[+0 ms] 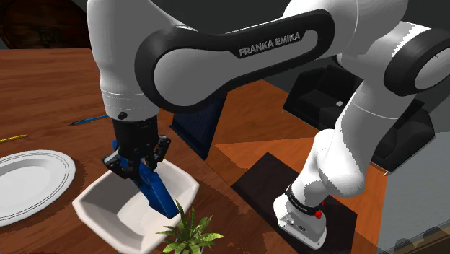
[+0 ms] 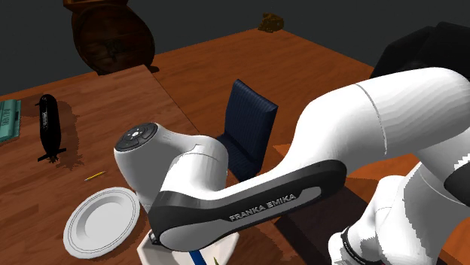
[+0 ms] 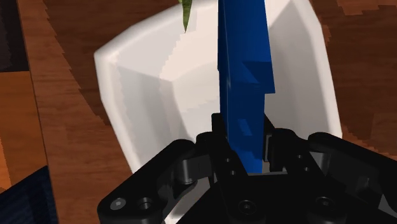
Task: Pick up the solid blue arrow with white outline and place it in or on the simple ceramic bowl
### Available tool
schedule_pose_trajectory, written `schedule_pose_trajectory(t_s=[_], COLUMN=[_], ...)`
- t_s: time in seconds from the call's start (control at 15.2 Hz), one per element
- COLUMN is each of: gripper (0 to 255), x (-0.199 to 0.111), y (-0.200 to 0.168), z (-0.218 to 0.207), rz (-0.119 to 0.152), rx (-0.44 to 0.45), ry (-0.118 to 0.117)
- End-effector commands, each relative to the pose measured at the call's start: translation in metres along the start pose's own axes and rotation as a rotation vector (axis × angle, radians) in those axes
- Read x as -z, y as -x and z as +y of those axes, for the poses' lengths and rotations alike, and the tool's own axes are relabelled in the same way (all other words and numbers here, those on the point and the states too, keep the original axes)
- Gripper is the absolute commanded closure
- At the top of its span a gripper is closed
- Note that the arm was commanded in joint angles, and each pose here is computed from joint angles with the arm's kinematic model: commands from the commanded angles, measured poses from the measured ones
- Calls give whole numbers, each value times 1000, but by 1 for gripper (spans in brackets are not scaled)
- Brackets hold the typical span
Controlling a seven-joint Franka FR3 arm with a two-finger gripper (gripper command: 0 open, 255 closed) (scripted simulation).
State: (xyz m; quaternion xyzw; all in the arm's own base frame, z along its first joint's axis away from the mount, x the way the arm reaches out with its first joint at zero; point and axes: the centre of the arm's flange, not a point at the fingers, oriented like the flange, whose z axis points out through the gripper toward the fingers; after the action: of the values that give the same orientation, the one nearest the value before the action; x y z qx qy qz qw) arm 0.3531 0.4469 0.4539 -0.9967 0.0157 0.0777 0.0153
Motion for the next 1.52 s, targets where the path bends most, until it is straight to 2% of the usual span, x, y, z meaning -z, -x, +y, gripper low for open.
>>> schedule_pose_trajectory(t_s=[0.0, 0.13, 0.59, 0.66, 0.99, 1.25, 1.45], gripper=[255, 255, 255, 0, 0, 0, 0], x=[-11, -20, -20, -20, -20, 30, 30], y=[-2, -3, -3, -3, -3, -3, -3], z=[1, 1, 1, 1, 1, 1, 1], rz=[1, 1, 1, 1, 1, 1, 1], rx=[0, 0, 0, 0, 0, 0, 0], ry=[-1, -1, -1, -1, -1, -1, -1])
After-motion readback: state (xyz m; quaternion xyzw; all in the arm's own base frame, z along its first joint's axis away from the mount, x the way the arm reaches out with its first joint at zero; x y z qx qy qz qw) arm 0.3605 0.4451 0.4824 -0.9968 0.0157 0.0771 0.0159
